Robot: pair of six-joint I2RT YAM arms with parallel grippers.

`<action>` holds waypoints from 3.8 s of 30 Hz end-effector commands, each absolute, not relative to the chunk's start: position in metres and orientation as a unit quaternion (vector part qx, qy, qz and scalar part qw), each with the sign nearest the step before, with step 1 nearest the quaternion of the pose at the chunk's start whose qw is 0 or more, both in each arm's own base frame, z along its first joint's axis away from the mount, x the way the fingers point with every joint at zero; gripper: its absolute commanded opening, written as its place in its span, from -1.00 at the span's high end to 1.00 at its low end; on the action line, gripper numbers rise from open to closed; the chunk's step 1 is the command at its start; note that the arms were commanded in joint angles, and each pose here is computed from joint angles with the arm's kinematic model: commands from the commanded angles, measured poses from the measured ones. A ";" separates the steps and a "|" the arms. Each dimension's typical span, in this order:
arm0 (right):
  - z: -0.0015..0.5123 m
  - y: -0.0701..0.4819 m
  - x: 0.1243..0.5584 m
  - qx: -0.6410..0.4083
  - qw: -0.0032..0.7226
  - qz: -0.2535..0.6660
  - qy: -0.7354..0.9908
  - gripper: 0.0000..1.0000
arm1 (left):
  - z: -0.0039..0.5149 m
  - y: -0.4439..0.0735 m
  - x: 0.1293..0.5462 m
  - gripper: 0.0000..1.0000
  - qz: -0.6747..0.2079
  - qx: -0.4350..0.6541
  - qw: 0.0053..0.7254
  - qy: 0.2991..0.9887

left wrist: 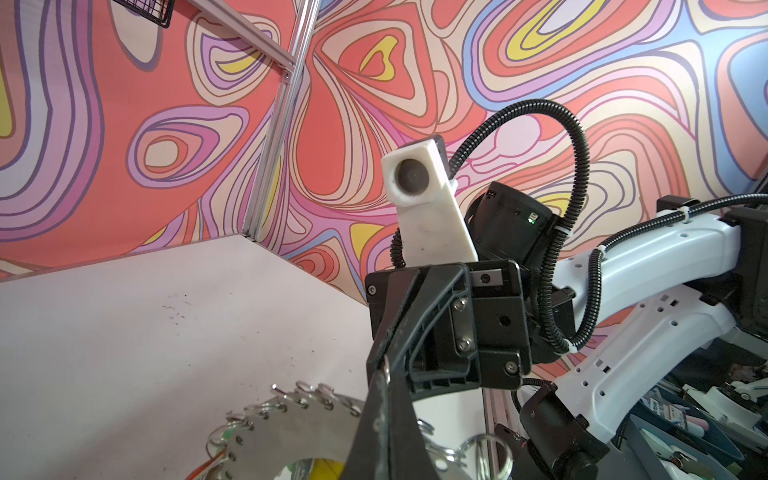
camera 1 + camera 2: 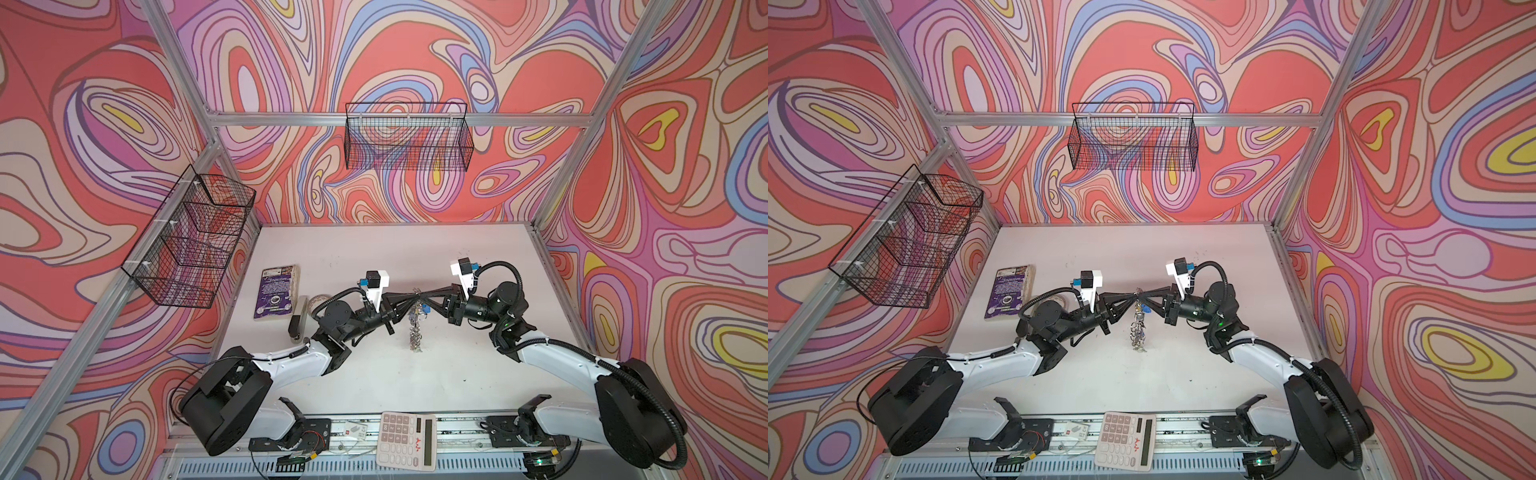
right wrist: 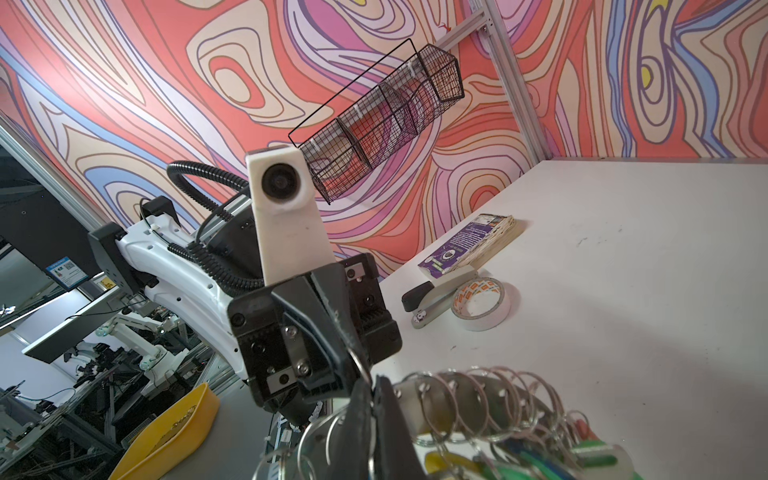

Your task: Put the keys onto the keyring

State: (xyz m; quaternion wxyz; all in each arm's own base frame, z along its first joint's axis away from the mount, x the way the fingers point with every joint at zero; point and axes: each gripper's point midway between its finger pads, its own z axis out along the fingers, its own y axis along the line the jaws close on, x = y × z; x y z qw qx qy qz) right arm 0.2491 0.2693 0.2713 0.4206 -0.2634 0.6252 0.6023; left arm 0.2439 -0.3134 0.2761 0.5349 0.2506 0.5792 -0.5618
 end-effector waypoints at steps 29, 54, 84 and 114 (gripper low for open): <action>0.257 0.277 0.245 -0.314 0.454 0.520 0.652 1.00 | 0.238 -0.293 0.209 0.40 -0.474 0.397 0.394 0.680; 0.237 0.289 0.235 -0.338 0.435 0.502 0.667 1.00 | 0.228 -0.273 0.233 0.17 -0.324 0.634 0.339 0.615; 0.220 0.280 0.240 -0.299 0.438 0.481 0.698 1.00 | 0.208 -0.284 0.225 0.25 -0.358 0.637 0.302 0.612; 0.041 0.182 0.173 0.017 0.213 0.257 0.943 0.08 | 0.234 -0.275 0.167 -0.07 -0.398 0.515 0.402 0.644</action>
